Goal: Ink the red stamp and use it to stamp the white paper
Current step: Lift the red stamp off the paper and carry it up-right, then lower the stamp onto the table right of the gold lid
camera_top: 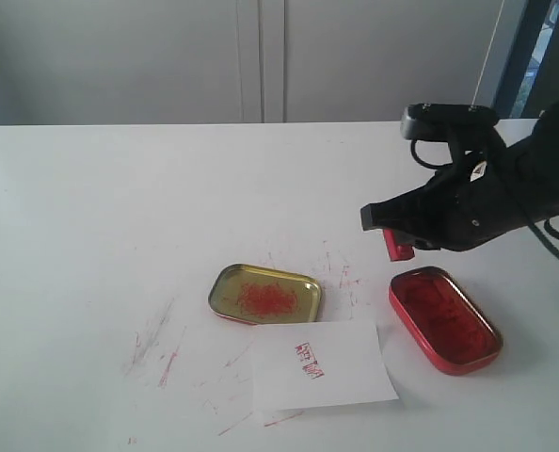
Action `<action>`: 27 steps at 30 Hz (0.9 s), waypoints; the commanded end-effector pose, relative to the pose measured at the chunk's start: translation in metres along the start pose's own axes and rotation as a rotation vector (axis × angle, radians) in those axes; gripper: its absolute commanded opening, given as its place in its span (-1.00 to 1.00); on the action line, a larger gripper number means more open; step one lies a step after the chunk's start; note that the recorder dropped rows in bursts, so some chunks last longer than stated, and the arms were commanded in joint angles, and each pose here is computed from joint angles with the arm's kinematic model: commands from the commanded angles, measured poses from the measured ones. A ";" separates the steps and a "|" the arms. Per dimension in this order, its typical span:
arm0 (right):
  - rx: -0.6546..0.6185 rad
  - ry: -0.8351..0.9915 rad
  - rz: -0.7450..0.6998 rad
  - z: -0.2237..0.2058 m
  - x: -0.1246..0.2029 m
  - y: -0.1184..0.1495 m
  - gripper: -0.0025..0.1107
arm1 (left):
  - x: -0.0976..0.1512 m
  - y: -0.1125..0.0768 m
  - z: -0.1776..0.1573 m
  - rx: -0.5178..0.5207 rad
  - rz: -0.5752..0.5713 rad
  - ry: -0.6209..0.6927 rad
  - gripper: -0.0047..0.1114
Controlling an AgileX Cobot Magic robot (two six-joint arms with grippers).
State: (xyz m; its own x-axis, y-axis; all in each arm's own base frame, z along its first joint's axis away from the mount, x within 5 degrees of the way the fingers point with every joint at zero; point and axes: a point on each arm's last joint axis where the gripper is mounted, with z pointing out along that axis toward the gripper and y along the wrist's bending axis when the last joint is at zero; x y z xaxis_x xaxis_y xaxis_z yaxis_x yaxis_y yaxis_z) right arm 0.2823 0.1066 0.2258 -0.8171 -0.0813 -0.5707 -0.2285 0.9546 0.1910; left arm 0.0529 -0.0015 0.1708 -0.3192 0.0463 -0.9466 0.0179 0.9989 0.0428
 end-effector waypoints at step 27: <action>-0.523 -0.007 0.460 0.093 -0.054 -0.065 -0.96 | 0.002 0.000 0.000 0.001 -0.001 0.004 -0.92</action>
State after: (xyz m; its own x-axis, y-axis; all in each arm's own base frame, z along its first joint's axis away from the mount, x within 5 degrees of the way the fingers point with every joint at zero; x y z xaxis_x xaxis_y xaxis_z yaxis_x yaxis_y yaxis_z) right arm 0.3860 0.0792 0.1757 -0.8865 0.2781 -0.3699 -0.1145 0.6427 0.7575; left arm 0.0529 -0.0015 0.1708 -0.3192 0.0463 -0.9466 0.0179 0.9989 0.0428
